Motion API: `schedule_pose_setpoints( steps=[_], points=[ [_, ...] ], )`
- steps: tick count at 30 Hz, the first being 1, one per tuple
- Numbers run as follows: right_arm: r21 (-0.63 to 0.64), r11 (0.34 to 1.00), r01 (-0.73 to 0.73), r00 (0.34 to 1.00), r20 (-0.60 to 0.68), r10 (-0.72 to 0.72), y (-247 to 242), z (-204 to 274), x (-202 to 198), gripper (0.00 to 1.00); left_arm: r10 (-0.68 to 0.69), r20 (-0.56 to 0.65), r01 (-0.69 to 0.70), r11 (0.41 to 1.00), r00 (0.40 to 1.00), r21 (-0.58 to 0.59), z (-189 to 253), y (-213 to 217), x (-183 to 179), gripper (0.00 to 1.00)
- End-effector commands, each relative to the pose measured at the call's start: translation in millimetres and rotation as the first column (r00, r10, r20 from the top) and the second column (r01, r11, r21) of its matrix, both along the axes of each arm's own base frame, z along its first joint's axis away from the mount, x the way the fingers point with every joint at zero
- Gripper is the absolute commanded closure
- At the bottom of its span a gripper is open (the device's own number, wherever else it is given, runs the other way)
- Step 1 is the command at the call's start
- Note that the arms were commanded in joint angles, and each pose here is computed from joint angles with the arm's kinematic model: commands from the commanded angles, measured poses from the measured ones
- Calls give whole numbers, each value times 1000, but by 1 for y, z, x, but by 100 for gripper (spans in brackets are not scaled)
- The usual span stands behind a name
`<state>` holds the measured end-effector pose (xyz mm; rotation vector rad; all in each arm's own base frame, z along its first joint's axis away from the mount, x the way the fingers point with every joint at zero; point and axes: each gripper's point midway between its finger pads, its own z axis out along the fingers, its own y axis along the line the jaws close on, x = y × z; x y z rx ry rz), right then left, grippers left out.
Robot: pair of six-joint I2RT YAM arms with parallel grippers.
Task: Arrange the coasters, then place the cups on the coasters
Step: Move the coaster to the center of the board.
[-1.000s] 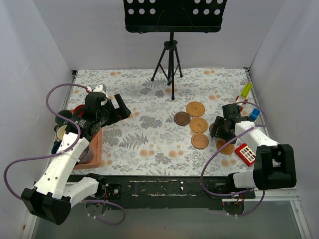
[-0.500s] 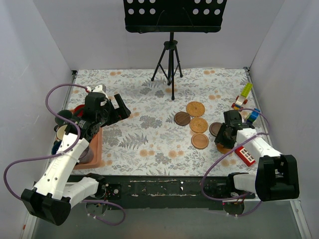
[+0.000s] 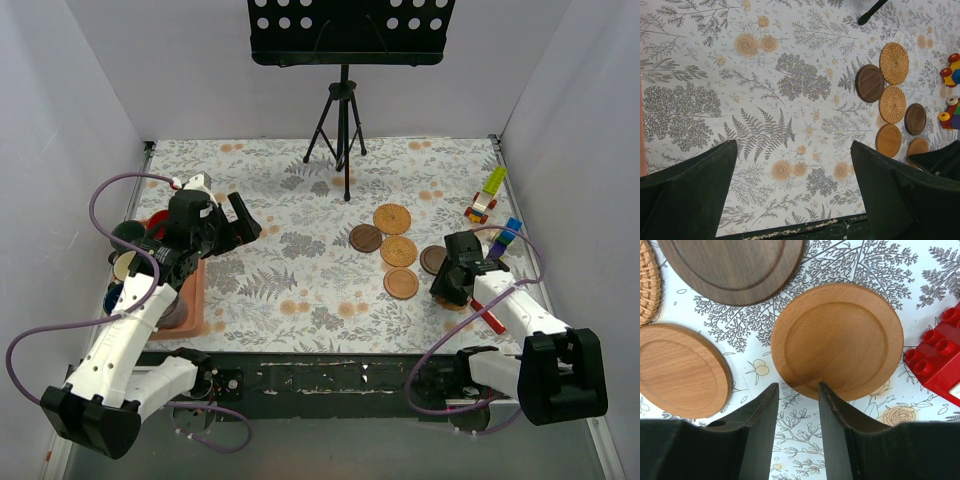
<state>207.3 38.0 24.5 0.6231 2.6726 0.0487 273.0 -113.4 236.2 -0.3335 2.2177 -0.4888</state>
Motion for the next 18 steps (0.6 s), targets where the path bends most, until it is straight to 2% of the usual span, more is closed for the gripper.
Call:
schedule_pose_setpoints(
  steps=[1, 8, 14, 18],
  points=[
    [30, 1000, -5, 993, -120, 9, 16, -18, -35, 55, -16, 27, 17, 1000, 1000, -6, 4, -1, -5, 2],
    [-7, 1000, -28, 992, -125, 27, 26, -15, -47, 55, -19, 31, 19, 1000, 999, -9, 4, -1, -9, 2],
    [-56, 997, -45, 999, -25, 43, 21, 16, -28, 54, -19, 37, 19, 1000, 999, -10, 6, -1, -10, 2],
    [-122, 990, -72, 997, -12, 71, 13, 24, -19, 52, -19, 37, 19, 1000, 999, -10, 6, 0, -10, 2]
  ],
)
